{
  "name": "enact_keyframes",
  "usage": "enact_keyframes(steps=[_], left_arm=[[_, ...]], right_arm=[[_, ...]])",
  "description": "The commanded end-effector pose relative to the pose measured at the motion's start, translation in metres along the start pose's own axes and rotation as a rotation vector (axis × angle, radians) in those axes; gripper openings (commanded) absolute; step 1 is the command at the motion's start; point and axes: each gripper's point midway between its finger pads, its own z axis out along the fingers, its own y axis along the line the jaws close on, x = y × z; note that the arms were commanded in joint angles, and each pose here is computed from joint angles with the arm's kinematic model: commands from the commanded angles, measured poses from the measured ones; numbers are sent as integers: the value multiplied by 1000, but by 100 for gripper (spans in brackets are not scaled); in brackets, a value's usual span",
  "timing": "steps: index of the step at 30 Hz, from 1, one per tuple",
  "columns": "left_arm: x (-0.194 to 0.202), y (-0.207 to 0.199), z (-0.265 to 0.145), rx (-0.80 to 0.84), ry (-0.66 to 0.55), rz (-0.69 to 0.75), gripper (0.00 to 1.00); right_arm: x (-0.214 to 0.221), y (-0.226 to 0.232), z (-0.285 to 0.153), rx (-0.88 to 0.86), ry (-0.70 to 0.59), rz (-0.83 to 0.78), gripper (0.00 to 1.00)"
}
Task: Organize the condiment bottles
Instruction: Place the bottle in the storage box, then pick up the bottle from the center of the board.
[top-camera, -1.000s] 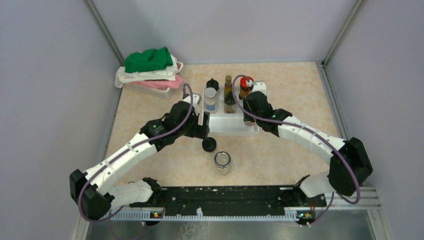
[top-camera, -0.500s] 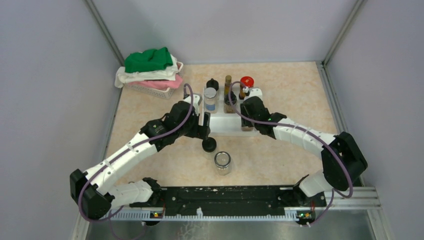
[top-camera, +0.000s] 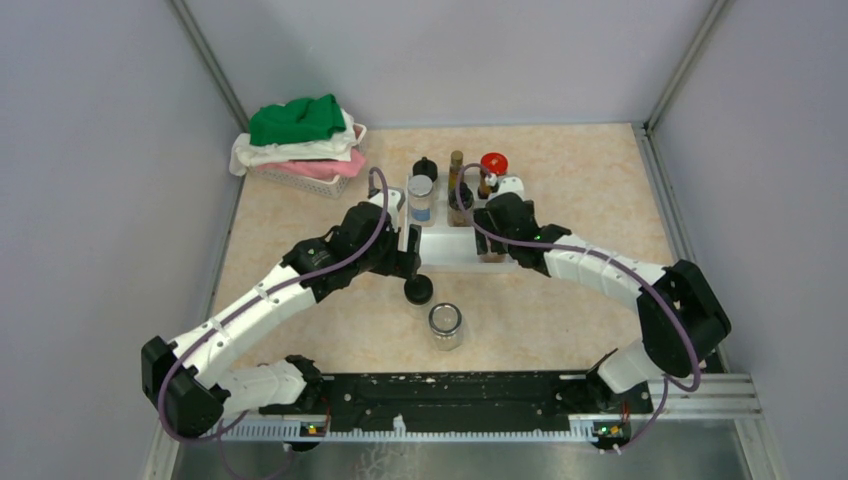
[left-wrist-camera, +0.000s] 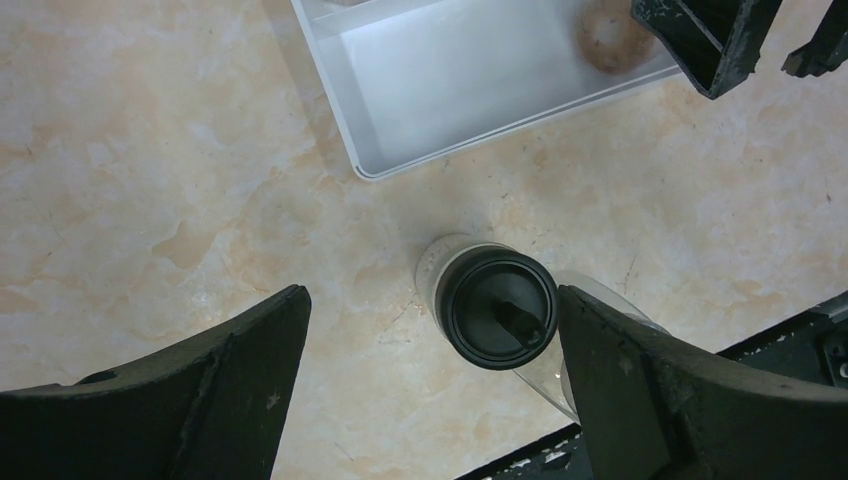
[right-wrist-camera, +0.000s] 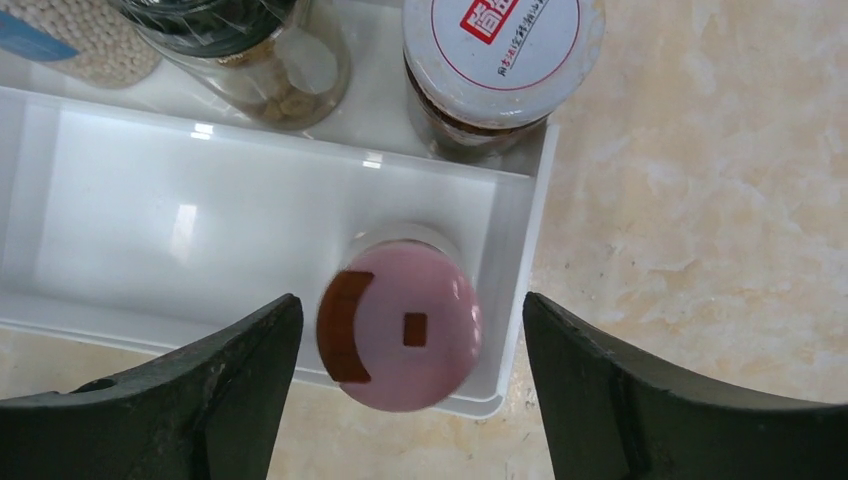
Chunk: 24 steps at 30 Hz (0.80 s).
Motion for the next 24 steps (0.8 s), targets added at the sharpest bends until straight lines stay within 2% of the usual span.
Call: enact_keyframes(steps=[1,6,10,14,19,24], left_arm=[[-14,1,-1,-21,-44,16,99],[-19,4,-5,-33,-56,25,99],[-16,5,-5,-35,-54,23,99],[-15,3,-4,-25,-52,17,99],[-16,0,-3,-10,-49,19,99],[-18,-4,-4,6,-48,18,99]], right_arm=[[-22,-12,-18,31,-48,15,81],[-39,-19,-53,12,-82,26,80],[-37,-4,-84,-114,-83,57,76],[-6,24,-108,-203,-30,41,75],[47,83,-136,-372,38,-93,74],[87,116,-141,-469,76,-183,79]])
